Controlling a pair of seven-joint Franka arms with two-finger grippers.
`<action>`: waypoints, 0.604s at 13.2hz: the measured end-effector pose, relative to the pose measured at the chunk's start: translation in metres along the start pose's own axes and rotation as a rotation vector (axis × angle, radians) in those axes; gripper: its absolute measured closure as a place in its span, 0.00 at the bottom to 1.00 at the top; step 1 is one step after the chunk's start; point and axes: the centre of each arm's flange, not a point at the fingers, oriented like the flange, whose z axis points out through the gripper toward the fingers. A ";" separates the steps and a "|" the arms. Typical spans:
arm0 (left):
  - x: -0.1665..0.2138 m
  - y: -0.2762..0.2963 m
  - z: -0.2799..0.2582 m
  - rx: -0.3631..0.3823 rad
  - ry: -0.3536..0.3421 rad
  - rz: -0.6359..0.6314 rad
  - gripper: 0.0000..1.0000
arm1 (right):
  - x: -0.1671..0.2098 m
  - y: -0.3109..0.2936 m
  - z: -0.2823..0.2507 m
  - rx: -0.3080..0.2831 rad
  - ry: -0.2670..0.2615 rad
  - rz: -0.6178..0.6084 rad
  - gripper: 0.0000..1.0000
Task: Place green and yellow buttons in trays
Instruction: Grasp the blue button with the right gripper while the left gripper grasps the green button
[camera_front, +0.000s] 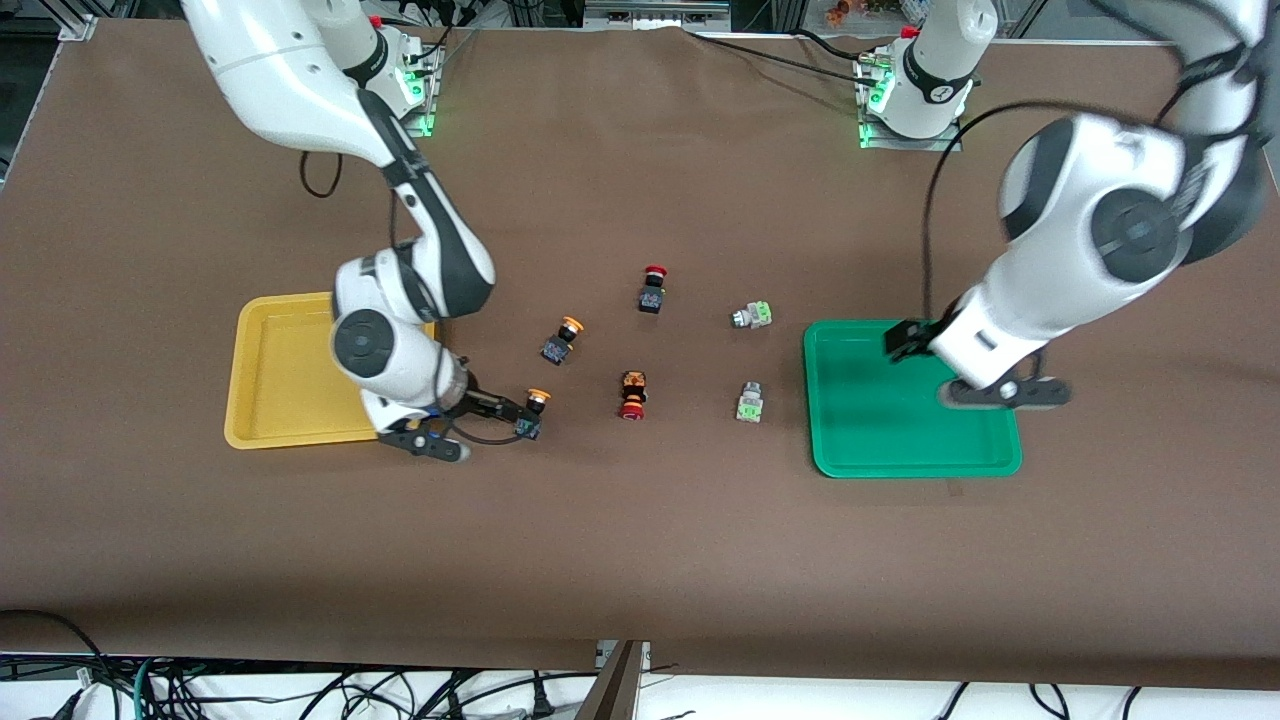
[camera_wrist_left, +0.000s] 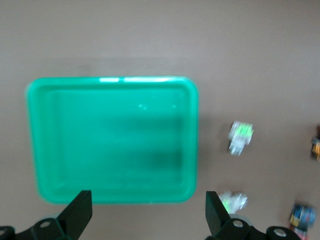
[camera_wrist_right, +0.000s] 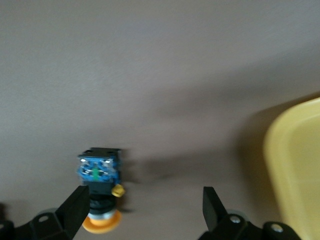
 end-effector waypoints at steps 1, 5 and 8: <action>0.003 0.024 0.028 -0.007 0.004 -0.016 0.00 | -0.006 -0.012 0.009 0.003 0.004 0.007 0.00; -0.010 0.100 0.111 -0.013 -0.011 0.007 0.00 | -0.013 -0.028 0.024 0.016 0.021 0.014 0.01; -0.022 0.133 0.158 -0.014 -0.016 0.044 0.00 | -0.012 -0.026 0.040 0.021 0.031 0.017 0.14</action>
